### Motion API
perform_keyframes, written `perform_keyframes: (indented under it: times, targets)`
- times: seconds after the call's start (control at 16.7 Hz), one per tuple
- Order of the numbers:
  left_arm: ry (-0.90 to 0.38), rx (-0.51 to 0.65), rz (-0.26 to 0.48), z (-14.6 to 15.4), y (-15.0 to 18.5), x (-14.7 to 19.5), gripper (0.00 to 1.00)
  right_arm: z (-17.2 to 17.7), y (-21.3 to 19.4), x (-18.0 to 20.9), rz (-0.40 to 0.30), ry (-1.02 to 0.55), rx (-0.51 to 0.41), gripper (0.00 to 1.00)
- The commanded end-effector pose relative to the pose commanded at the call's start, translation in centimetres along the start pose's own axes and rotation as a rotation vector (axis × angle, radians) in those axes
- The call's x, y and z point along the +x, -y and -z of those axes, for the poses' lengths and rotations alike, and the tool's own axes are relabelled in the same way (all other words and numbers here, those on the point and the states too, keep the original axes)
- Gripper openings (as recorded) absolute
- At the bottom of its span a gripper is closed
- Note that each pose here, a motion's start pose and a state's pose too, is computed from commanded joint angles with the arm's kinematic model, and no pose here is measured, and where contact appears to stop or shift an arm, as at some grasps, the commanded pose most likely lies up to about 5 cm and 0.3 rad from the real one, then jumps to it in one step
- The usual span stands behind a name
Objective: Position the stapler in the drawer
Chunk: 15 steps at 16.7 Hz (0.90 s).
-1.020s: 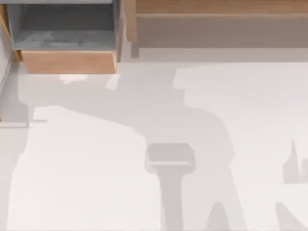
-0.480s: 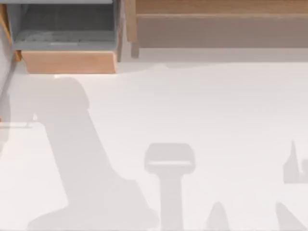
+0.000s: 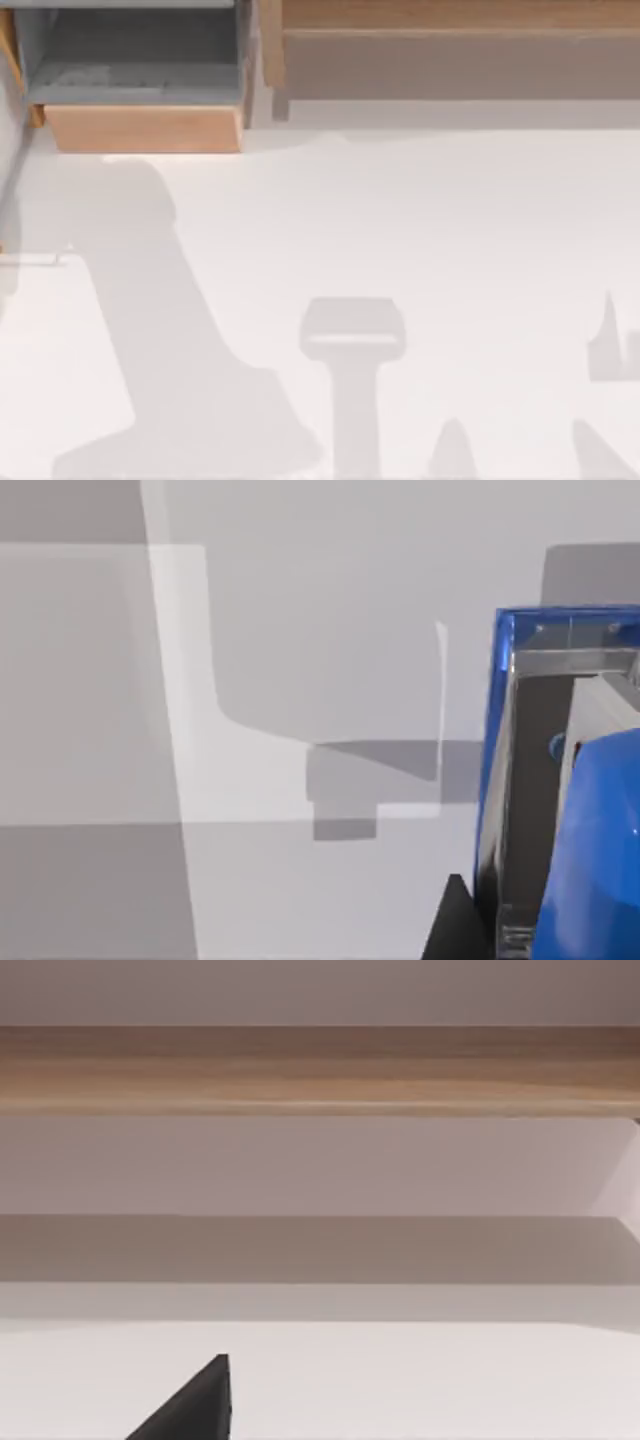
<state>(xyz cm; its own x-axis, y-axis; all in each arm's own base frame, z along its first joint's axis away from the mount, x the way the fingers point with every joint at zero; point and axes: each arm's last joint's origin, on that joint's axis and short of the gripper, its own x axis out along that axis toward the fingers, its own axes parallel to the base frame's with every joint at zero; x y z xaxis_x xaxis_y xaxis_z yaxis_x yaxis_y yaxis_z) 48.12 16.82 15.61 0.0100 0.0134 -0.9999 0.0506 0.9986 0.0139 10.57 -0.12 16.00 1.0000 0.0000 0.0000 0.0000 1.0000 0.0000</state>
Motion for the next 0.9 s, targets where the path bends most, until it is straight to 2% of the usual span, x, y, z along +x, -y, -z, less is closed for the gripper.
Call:
perform_keyframes:
  times: [0.6, 0.9]
  targets:
    - [0.002, -0.006, 0.001, 0.13, -0.22, 0.71, 0.00, 0.00, 0.00, 0.00, 0.000, 0.000, 0.000, 1.00]
    - [0.002, -0.006, 0.001, 0.13, -0.22, 0.71, 0.38, 0.00, 0.00, 0.00, 0.000, 0.000, 0.000, 1.00]
